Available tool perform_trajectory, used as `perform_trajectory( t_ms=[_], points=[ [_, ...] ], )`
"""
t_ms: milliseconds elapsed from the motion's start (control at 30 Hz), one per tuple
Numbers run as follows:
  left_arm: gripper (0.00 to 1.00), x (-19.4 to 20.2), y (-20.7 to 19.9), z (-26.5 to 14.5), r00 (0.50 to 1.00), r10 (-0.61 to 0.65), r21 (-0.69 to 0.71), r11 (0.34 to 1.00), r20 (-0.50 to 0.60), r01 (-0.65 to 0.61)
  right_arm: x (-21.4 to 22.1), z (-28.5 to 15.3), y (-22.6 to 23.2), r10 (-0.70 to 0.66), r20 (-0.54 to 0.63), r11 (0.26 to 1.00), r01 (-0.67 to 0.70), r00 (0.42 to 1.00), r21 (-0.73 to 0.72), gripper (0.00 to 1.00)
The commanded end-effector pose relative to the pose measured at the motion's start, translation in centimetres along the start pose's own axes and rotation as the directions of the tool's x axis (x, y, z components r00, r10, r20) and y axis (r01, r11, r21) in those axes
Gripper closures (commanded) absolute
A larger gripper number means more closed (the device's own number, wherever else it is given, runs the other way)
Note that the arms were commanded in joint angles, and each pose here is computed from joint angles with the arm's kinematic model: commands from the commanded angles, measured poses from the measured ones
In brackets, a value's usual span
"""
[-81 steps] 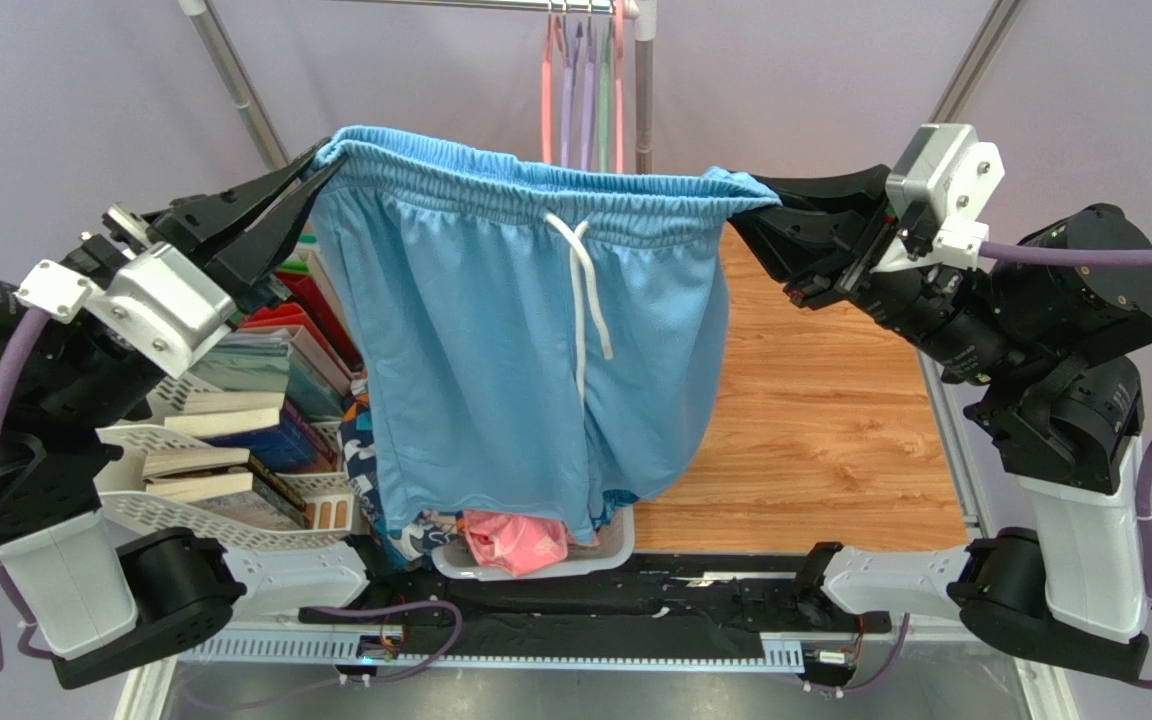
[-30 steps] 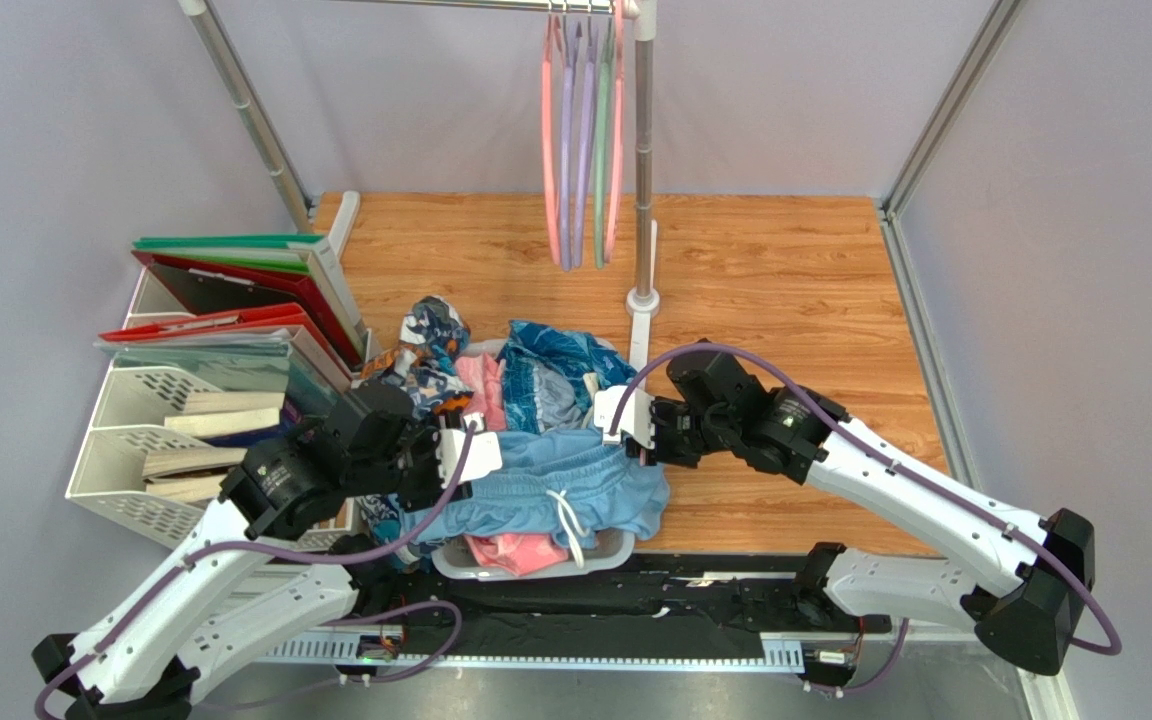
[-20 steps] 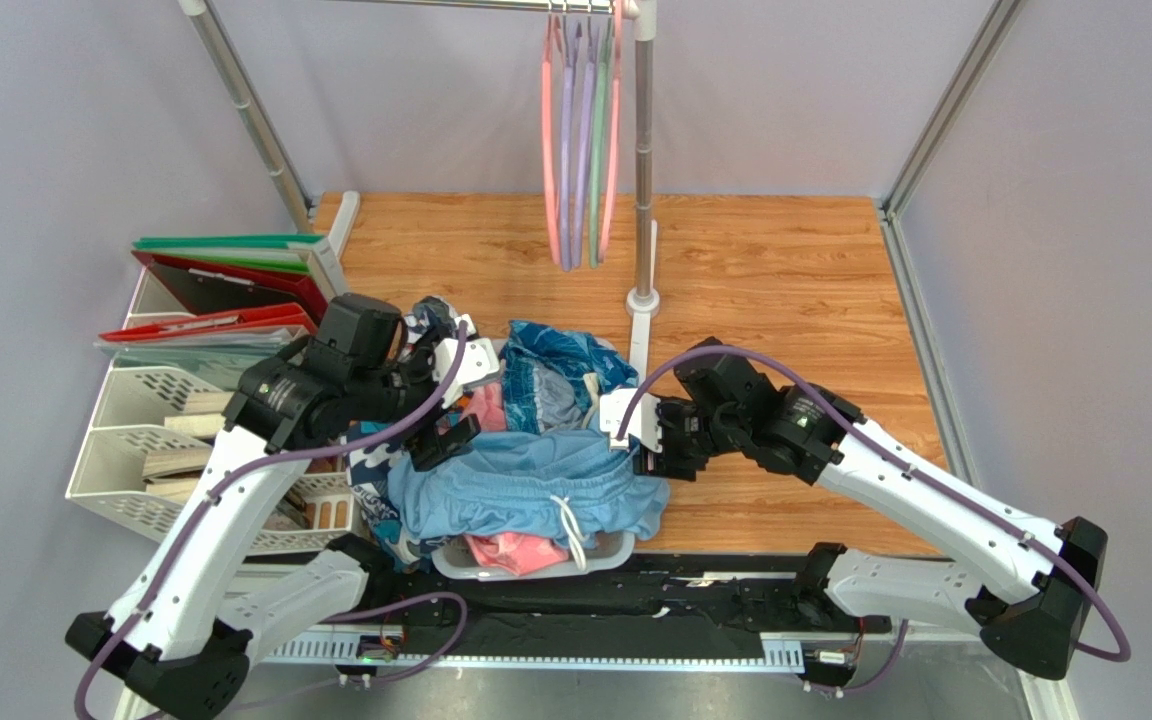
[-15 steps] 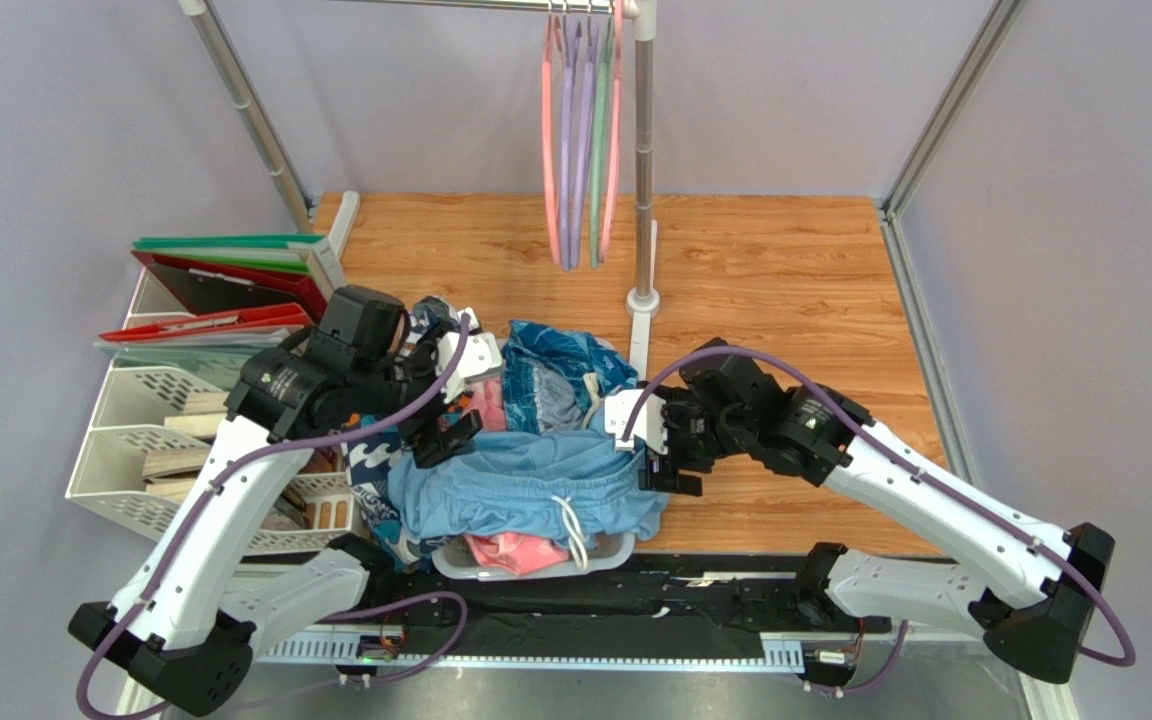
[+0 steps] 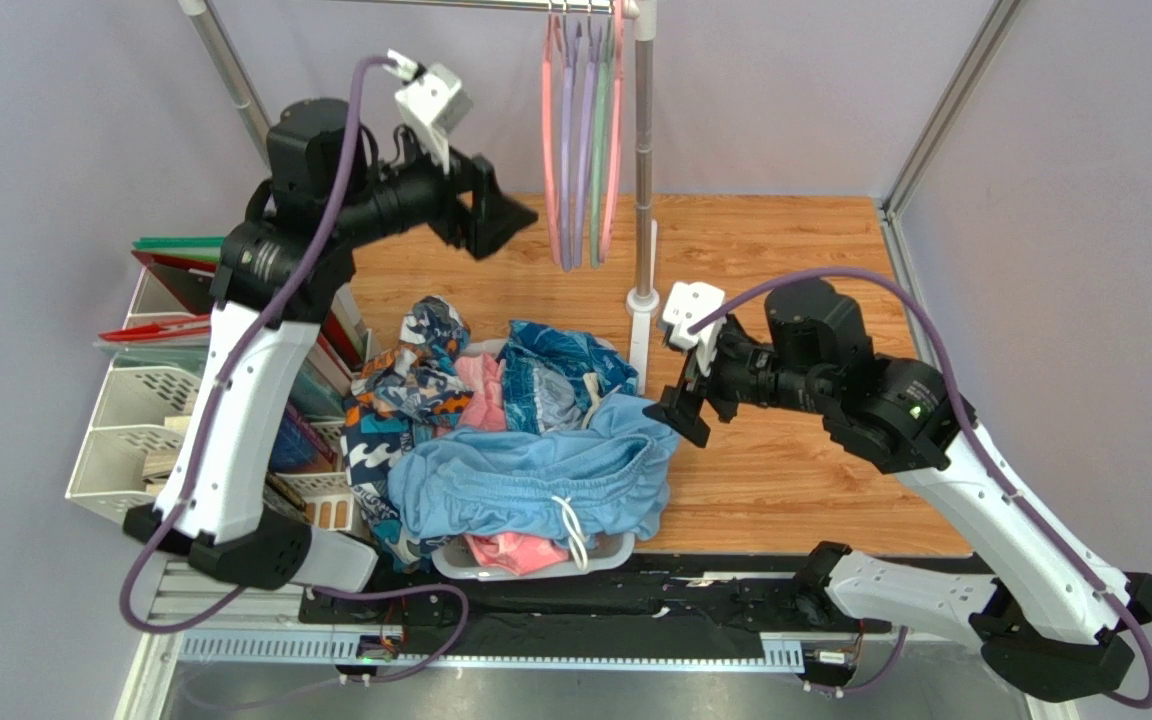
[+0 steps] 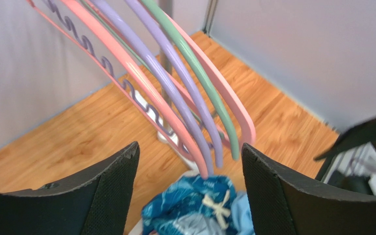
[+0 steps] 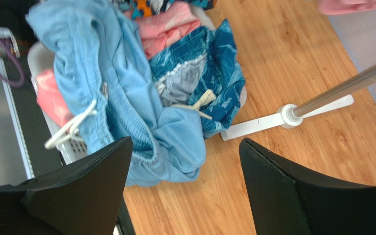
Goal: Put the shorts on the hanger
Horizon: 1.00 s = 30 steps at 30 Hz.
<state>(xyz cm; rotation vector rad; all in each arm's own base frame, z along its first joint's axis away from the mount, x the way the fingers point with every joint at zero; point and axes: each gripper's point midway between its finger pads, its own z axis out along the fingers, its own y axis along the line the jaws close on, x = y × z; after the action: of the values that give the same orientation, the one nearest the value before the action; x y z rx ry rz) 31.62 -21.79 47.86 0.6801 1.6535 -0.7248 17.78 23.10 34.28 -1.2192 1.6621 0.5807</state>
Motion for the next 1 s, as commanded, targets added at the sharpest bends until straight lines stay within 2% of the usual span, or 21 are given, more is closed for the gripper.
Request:
perform_trajectory(
  t_ms=[0,100,200,300,533,633,867,967],
  points=[
    [0.22,-3.4,2.1,3.0,0.951,-0.289,0.016,0.957,0.11,0.289,-4.1,-1.4,-1.6,0.186,0.123,0.98,-0.194,0.975,0.051,0.13],
    [0.29,-3.7,3.8,4.5,0.919,-0.367,-0.021,0.927,0.143,0.374,-5.0,-1.9,-2.5,0.218,0.156,0.971,-0.23,0.963,0.063,0.13],
    [0.31,-4.5,3.7,5.9,0.907,-0.39,0.066,0.921,0.163,0.384,-5.5,-2.3,-3.0,0.232,0.178,0.966,-0.248,0.956,0.073,0.12],
    [0.34,-4.1,4.5,7.1,0.884,-0.438,0.092,0.899,0.162,0.428,-5.5,-2.5,-3.4,0.225,0.185,0.965,-0.245,0.957,0.089,0.12],
    [0.43,-3.1,6.0,8.7,0.809,-0.574,0.176,0.816,0.126,0.551,-5.4,-2.8,-3.4,0.214,0.19,0.967,-0.235,0.958,0.099,0.12],
    [0.48,-2.9,6.1,9.2,0.799,-0.59,0.209,0.801,0.114,0.562,-5.6,-2.9,-3.6,0.2,0.195,0.969,-0.224,0.96,0.106,0.12],
    [0.51,-2.8,6.1,10.1,0.779,-0.62,0.273,0.768,0.093,0.579,-5.6,-2.8,-3.7,0.193,0.195,0.97,-0.216,0.962,0.108,0.12],
    [0.58,-2.9,6.2,10.2,0.768,-0.634,0.299,0.754,0.094,0.586,-5.5,-2.8,-3.8,0.194,0.193,0.97,-0.218,0.962,0.111,0.12]
  ],
)
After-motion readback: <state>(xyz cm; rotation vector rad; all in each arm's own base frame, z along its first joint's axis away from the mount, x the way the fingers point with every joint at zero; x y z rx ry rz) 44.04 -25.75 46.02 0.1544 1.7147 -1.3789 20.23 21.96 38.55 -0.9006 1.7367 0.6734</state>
